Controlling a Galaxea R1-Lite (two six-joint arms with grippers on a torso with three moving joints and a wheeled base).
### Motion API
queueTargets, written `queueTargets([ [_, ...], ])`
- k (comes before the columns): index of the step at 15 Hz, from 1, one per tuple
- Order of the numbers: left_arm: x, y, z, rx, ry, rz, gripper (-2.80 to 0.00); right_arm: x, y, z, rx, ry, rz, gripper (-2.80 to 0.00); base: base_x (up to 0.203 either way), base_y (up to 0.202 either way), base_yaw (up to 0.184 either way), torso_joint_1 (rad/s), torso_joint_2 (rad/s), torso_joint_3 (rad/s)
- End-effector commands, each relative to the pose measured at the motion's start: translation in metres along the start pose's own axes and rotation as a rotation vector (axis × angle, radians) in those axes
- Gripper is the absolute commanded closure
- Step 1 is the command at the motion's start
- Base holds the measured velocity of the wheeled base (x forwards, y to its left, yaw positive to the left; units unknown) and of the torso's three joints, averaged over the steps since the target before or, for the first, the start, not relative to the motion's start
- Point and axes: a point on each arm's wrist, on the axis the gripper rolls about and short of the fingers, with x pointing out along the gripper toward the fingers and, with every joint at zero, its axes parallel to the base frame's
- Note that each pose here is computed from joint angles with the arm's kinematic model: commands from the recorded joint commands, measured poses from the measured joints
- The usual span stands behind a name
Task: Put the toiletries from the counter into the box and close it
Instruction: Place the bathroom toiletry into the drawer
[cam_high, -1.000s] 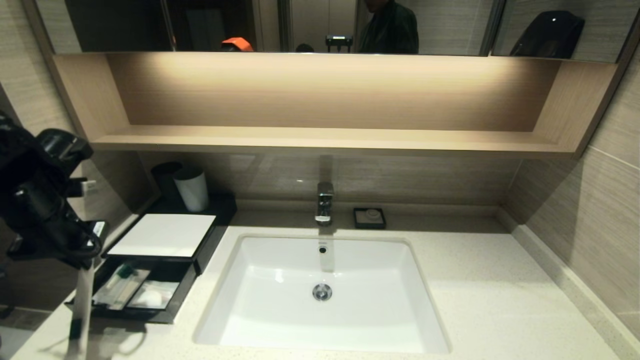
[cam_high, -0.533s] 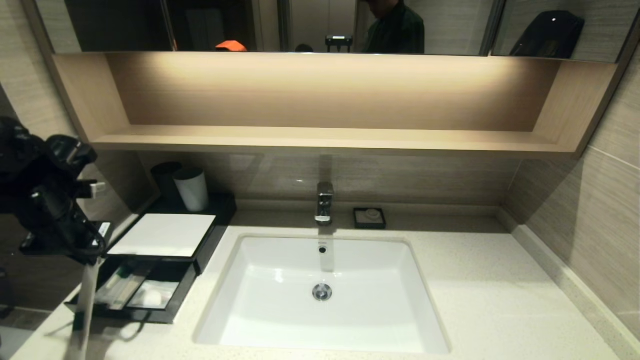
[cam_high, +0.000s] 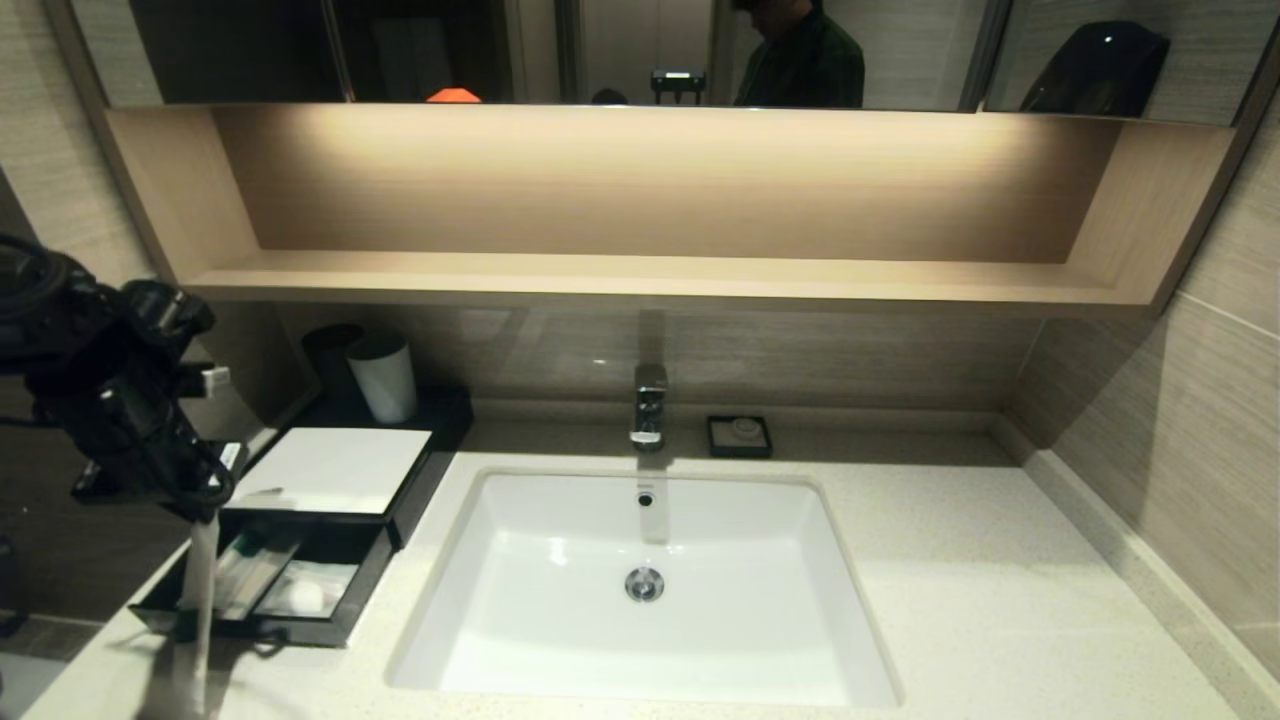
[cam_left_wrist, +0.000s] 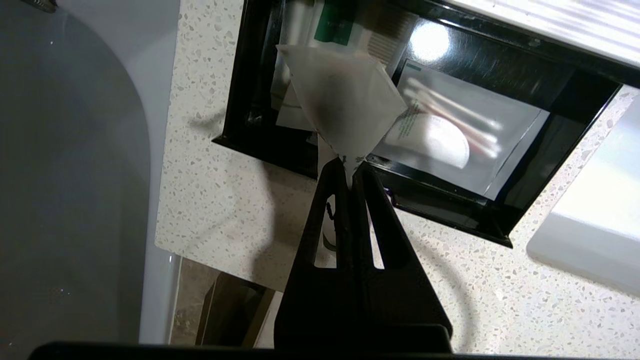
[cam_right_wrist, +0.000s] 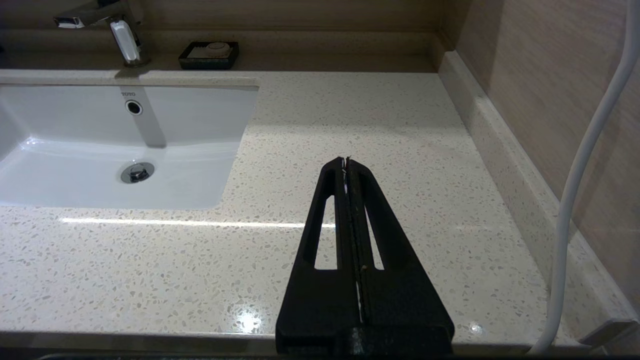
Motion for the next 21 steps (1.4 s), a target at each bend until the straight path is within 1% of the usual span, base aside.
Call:
queueTargets([
  [1,0.006,-0.001,0.003,0.005,0.0,-0.017,0.0,0.0,0.0,0.0,0.0,0.0,0.0,0.0,0.0,0.0,0.0,0.0,0.0,0.0],
  [3,0.007,-0.002,0.003,0.019,-0.004,-0.042,0.0,0.0,0.0,0.0,0.0,0.0,0.0,0.0,0.0,0.0,0.0,0.0,0.0,0.0],
  [5,0.012,-0.002,0.005,0.019,0.004,-0.046,0.0,0.0,0.0,0.0,0.0,0.0,0.0,0.0,0.0,0.0,0.0,0.0,0.0,0.0],
  [8,0.016,-0.003,0.009,0.016,-0.033,-0.045,0.0,0.0,0.0,0.0,0.0,0.0,0.001,0.0,0.0,0.0,0.0,0.0,0.0,0.0],
  [10,0.016,-0.003,0.01,0.019,-0.037,-0.045,0.0,0.0,0.0,0.0,0.0,0.0,0.0,0.0,0.0,0.0,0.0,0.0,0.0,0.0],
  [11,0.017,-0.003,0.011,0.029,-0.044,-0.044,0.0,0.0,0.0,0.0,0.0,0.0,0.001,0.0,0.0,0.0,0.0,0.0,0.0,0.0],
  [12,0.018,-0.003,0.012,0.038,-0.044,-0.044,-2.8,0.0,0.0,0.0,0.0,0.0,0.001,0.0,0.0,0.0,0.0,0.0,0.0,0.0],
  [18,0.018,-0.003,0.012,0.04,-0.046,-0.046,-2.8,0.0,0.0,0.0,0.0,0.0,0.0,0.0,0.0,0.0,0.0,0.0,0.0,0.0],
  [21,0.005,-0.001,0.01,0.033,-0.078,-0.043,-2.8,0.0,0.0,0.0,0.0,0.0,0.001,0.0,0.0,0.0,0.0,0.0,0.0,0.0],
])
